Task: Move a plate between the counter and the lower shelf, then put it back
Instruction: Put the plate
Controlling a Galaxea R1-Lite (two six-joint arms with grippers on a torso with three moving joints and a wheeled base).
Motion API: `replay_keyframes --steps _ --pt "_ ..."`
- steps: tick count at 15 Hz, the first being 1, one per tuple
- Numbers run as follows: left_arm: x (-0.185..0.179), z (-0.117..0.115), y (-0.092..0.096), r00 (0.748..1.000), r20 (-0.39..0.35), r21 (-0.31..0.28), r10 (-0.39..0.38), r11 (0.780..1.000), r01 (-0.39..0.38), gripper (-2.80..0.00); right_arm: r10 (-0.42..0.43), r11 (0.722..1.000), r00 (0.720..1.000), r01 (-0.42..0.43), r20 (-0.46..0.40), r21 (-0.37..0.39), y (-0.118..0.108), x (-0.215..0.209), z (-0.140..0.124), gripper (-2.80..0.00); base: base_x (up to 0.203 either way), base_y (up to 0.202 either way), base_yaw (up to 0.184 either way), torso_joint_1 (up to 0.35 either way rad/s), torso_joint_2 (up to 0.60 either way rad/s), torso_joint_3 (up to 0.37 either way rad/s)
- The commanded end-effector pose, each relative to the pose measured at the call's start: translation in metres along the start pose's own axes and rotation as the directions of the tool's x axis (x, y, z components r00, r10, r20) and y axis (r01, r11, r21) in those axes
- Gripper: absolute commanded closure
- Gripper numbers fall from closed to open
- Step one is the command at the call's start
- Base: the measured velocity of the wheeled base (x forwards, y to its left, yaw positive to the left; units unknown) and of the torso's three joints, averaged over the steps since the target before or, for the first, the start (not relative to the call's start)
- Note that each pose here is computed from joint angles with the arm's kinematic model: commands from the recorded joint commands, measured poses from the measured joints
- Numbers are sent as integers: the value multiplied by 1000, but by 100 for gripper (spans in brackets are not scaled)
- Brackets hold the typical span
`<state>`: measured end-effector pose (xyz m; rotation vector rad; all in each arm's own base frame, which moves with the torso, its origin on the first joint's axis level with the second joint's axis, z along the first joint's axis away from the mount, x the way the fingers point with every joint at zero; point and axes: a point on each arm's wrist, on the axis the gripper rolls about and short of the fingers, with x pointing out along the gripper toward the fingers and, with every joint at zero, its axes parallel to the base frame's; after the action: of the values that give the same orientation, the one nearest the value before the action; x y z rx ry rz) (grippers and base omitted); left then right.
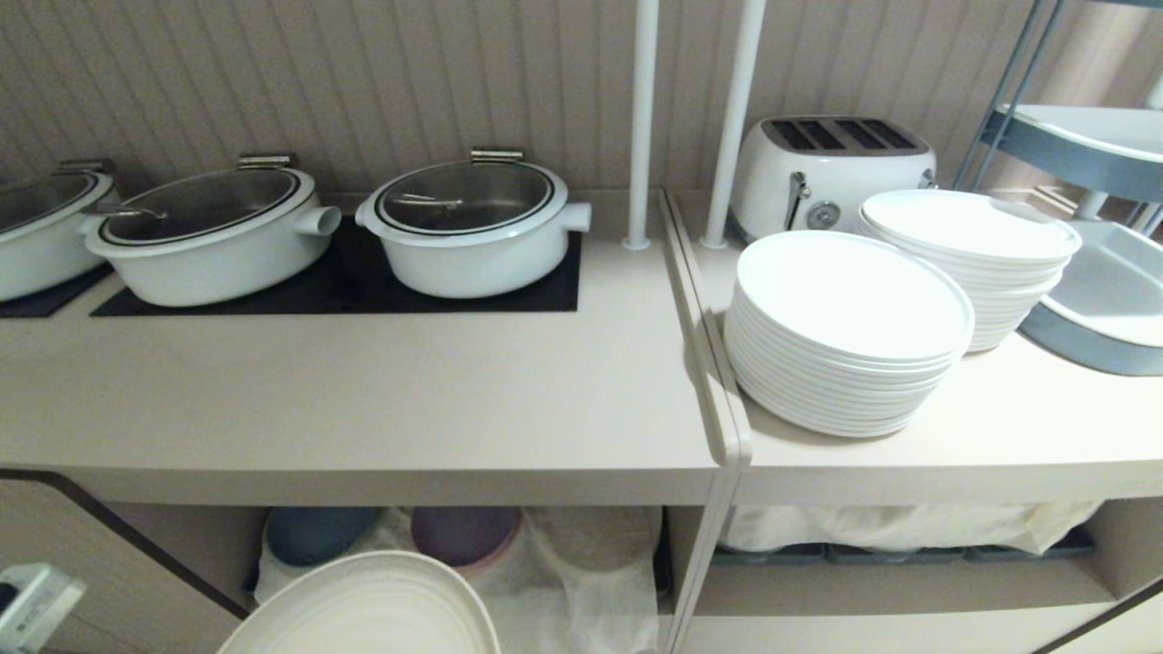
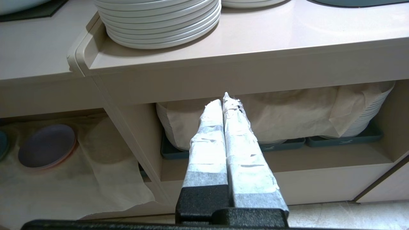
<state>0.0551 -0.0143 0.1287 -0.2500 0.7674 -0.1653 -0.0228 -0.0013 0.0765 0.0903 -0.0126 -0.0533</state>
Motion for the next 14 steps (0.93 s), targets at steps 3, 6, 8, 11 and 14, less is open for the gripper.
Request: replay_keyframes --steps 3,6,8,11,14 --pt "-1 13 -4 1000 15 -1 -6 1000 6 0 0 1000 1000 0 1 0 0 0 0 0 0 0 0 0 0 0" --pt "2 20 -7 1000 3 -2 -2 1000 2 0 0 1000 1000 0 1 0 0 0 0 0 0 0 0 0 0 0" --pt "3 26 -8 1000 4 -5 0 1000 0 0 0 1000 1000 0 1 0 0 0 0 0 0 0 0 0 0 0" --pt "7 40 -12 1000 -1 -32 10 999 -10 0 0 1000 1000 0 1 0 0 0 0 0 0 0 0 0 0 0" --pt "11 58 -17 1000 2 -71 13 997 -13 0 0 1000 1000 0 1 0 0 0 0 0 0 0 0 0 0 0"
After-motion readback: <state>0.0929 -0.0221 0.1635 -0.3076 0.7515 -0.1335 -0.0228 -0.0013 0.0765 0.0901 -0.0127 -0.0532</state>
